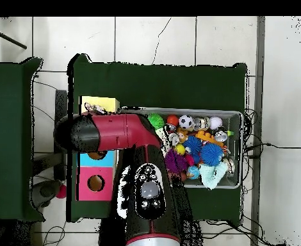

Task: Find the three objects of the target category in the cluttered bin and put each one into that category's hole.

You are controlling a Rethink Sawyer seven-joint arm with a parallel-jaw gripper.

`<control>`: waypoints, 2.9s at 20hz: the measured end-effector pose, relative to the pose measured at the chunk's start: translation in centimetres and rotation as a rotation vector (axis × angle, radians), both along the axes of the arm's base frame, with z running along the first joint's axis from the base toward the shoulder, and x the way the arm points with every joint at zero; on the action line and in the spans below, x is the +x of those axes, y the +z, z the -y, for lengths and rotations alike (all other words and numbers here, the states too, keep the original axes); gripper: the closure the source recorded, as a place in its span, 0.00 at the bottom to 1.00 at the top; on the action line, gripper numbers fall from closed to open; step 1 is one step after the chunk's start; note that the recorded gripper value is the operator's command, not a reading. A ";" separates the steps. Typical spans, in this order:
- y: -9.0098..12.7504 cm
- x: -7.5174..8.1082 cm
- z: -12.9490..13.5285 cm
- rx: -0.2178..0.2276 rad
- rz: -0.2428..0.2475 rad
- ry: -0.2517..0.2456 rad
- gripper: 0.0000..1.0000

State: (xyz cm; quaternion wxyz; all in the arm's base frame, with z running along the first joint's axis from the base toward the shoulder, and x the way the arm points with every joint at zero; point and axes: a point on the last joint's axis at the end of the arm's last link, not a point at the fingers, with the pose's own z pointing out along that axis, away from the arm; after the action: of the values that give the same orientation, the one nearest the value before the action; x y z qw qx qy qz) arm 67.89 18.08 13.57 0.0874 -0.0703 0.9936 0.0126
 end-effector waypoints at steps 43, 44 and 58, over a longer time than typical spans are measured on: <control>-3.3 -2.5 -2.1 0.102 0.034 -0.129 1.00; -3.3 -2.6 -2.2 0.102 0.034 -0.128 1.00; -3.6 -2.9 -3.4 0.114 0.027 -0.132 1.00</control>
State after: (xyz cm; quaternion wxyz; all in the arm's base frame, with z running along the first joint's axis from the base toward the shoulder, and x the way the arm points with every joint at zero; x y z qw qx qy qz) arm 64.99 21.50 10.01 0.1054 0.0001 0.9925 0.0623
